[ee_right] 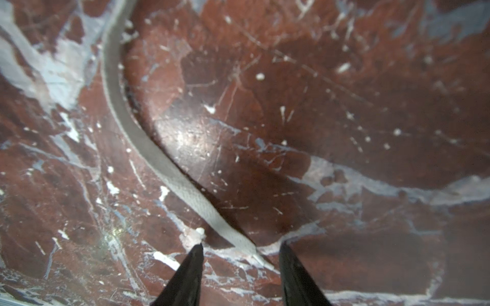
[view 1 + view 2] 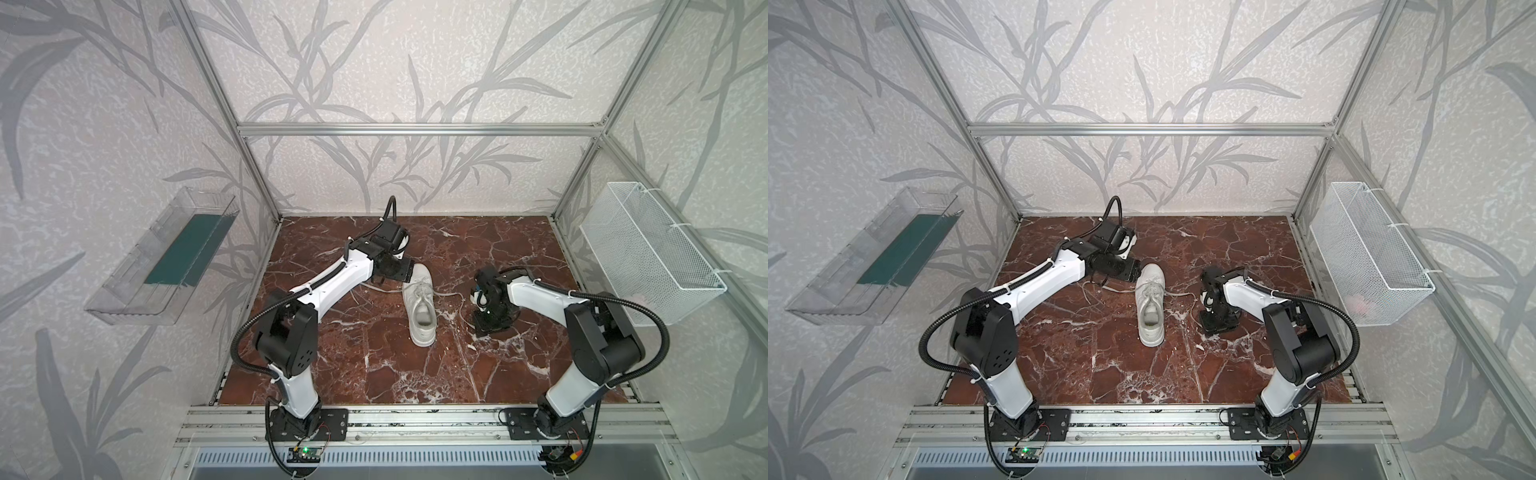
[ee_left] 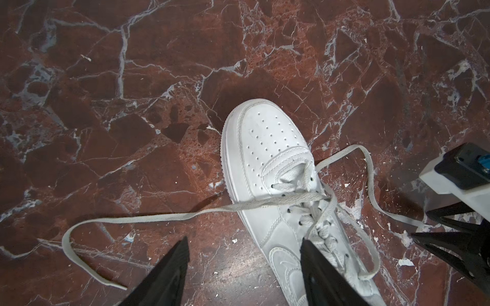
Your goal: Tie the shoes
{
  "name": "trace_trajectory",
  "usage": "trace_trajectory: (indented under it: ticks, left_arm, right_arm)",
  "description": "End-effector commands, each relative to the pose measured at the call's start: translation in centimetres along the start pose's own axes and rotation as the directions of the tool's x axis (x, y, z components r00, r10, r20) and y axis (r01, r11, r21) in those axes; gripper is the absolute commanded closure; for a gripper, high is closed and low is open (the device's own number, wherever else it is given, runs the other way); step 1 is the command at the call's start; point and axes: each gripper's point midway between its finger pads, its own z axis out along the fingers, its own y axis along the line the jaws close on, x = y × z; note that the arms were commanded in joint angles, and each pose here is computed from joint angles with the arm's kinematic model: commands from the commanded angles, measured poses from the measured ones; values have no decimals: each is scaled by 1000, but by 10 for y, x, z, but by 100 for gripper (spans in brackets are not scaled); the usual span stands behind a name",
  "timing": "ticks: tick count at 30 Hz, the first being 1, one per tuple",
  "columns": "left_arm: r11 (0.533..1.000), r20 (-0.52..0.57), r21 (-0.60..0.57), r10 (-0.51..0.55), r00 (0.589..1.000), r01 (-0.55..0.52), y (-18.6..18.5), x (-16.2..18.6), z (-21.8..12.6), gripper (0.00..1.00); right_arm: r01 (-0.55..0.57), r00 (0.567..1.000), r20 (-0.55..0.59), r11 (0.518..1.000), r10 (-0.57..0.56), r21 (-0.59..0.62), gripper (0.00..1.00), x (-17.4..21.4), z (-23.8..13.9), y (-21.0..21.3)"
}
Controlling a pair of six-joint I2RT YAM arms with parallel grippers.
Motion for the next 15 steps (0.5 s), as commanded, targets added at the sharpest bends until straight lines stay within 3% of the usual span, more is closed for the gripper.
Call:
trace_trajectory:
  ticks: [1,10,15]
  left_arm:
    - [1000,-7,-11,-14,1000,14,4,6,-8,31]
    - [1000,3,-23,-20,1000,20,6,5,-12,31]
    - [1000,7,-20,-23,1000,23,6,3,-13,31]
  right_arm:
    - [8,1000,-31,1000,-7,25,54,8,2,-1]
    - [31,999,-35,998,-29,48,57,1,12,7]
    - [6,997,-73,993,2,118,66,5,19,-3]
